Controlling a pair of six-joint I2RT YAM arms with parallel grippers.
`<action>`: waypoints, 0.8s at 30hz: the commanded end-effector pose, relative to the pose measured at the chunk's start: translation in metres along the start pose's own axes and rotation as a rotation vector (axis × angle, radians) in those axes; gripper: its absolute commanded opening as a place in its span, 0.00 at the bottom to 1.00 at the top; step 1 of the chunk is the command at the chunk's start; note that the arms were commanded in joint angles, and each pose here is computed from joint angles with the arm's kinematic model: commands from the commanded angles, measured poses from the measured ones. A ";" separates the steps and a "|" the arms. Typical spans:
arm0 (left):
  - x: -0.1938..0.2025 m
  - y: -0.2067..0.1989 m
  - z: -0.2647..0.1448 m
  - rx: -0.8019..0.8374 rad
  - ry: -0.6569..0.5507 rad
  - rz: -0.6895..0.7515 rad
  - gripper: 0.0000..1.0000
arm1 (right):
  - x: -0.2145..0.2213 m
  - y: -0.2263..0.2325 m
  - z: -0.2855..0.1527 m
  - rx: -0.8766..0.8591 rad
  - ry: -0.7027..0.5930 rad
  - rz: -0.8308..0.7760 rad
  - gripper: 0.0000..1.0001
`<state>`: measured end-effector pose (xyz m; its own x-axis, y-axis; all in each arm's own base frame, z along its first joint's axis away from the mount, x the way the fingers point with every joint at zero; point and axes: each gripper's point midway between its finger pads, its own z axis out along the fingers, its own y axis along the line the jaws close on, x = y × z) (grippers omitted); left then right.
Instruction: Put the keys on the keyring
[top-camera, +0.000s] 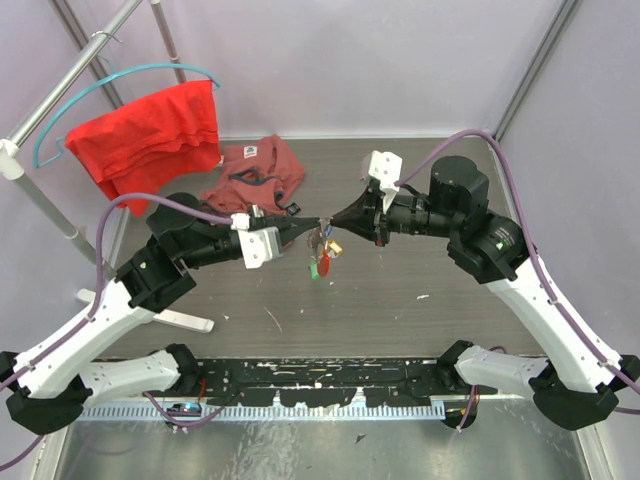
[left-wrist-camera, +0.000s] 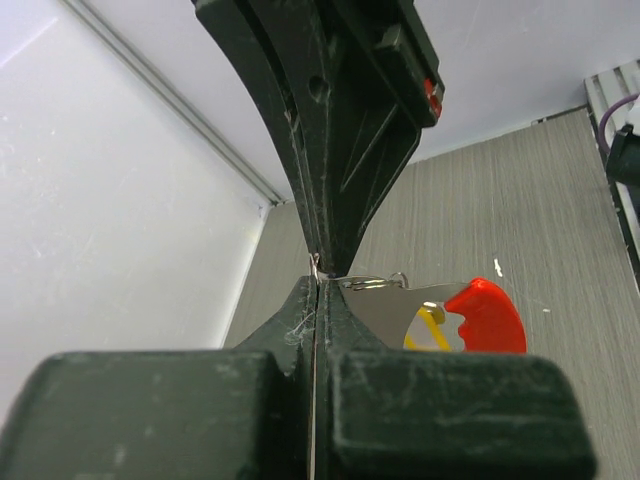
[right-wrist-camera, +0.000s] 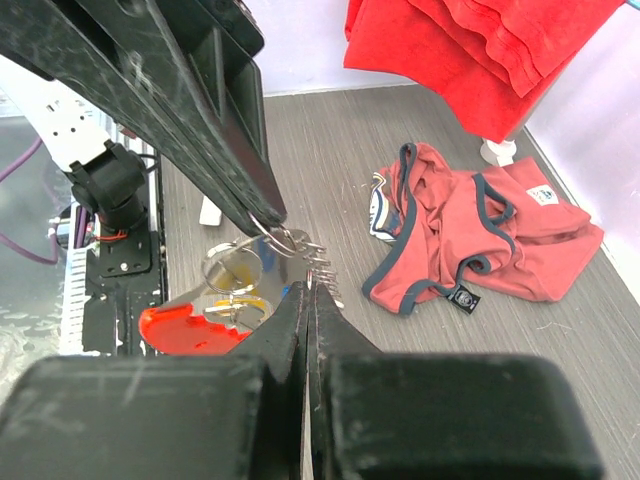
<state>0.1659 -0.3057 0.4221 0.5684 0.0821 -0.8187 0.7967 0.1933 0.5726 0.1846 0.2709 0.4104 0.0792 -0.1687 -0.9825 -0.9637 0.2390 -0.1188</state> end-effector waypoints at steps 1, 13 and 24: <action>-0.037 0.006 -0.005 -0.020 -0.138 0.020 0.00 | -0.026 0.001 -0.005 0.011 -0.092 -0.027 0.01; -0.040 0.007 -0.003 -0.034 -0.168 0.015 0.00 | -0.043 0.013 -0.018 -0.010 -0.152 -0.086 0.01; -0.035 0.008 0.002 -0.028 -0.156 0.011 0.00 | -0.053 0.019 -0.022 -0.037 -0.176 -0.118 0.01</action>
<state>0.1543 -0.3083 0.4414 0.5743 -0.0275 -0.8182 0.8050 0.2009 0.5582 0.1611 0.2616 0.4387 0.1592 -0.0762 -0.9843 -0.9628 0.2087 -0.1719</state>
